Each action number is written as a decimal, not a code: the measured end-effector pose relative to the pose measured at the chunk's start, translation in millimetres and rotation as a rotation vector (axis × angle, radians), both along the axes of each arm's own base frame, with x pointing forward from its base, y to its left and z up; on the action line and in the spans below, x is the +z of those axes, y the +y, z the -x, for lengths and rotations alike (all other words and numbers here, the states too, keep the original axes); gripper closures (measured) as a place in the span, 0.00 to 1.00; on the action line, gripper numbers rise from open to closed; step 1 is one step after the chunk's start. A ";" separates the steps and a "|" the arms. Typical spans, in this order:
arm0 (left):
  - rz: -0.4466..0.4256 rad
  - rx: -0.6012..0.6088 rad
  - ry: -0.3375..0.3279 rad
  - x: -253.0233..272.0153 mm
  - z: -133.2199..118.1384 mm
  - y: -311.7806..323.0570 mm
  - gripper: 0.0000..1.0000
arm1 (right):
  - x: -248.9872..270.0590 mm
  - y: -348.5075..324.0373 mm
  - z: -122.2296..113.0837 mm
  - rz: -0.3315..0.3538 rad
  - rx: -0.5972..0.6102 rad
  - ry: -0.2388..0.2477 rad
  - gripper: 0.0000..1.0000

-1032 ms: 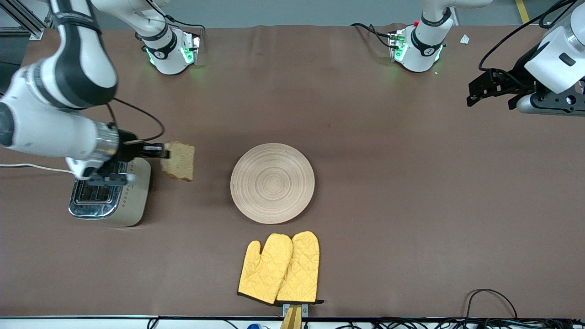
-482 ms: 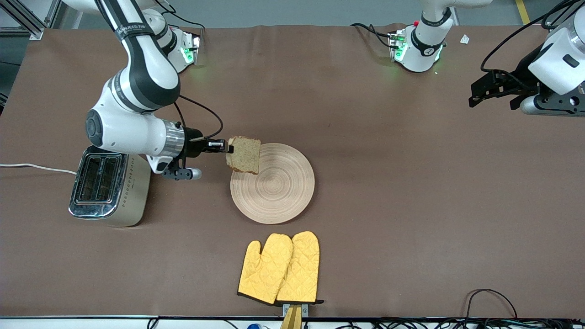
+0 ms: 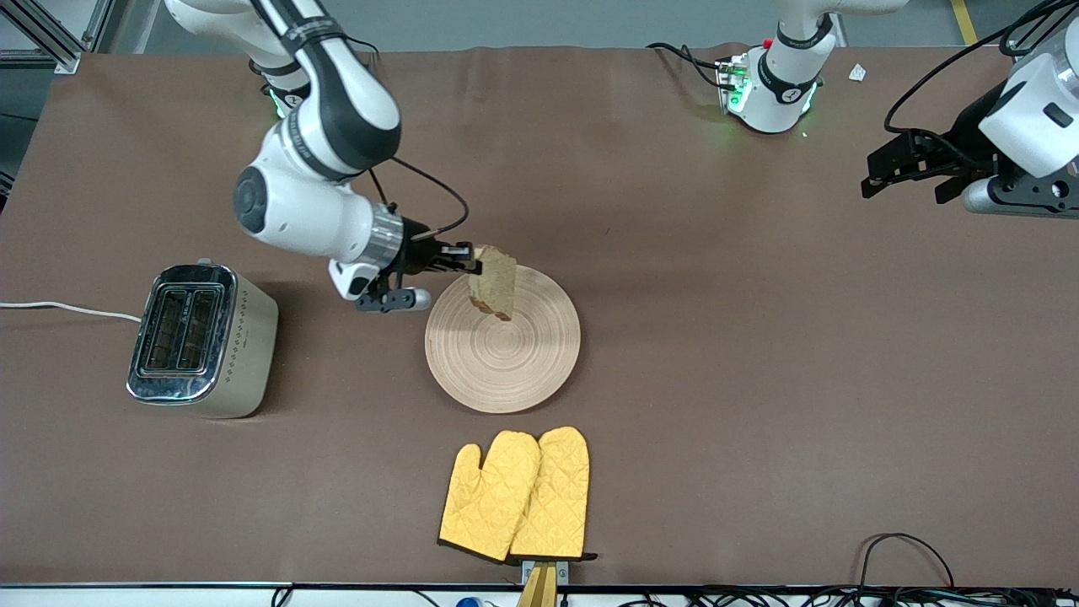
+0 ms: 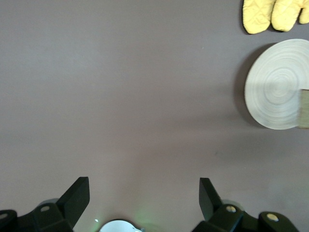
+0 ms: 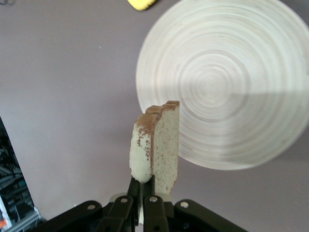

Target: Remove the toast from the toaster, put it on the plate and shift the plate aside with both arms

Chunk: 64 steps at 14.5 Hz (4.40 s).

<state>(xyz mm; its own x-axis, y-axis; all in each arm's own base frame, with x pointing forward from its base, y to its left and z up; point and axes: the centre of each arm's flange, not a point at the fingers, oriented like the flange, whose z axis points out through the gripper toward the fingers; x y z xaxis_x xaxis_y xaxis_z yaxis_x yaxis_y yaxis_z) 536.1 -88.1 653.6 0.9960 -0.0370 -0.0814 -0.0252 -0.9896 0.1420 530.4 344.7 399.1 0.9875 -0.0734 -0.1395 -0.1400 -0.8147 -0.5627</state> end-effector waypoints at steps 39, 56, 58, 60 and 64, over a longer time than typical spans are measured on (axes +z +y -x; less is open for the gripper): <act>0.863 -0.236 0.110 -450.2 -102.9 -190.8 0.38 | -85.5 -231.0 -63.5 0.361 0.226 -0.173 0.00; 0.932 -0.130 0.075 -538.5 -72.4 -238.3 0.63 | 198.9 -426.4 -49.9 0.627 0.108 -0.077 0.00; 0.943 -0.124 0.079 -539.0 -69.5 -244.2 0.68 | 197.8 -423.1 -51.1 0.631 0.062 -0.061 0.00; 0.942 -0.129 0.087 -541.9 -65.7 -249.2 0.71 | 201.4 -422.7 -51.4 0.633 0.046 -0.064 0.00; 0.934 -0.124 0.087 -547.4 -63.0 -252.2 0.84 | 210.2 -422.2 -50.0 0.633 0.042 -0.076 0.00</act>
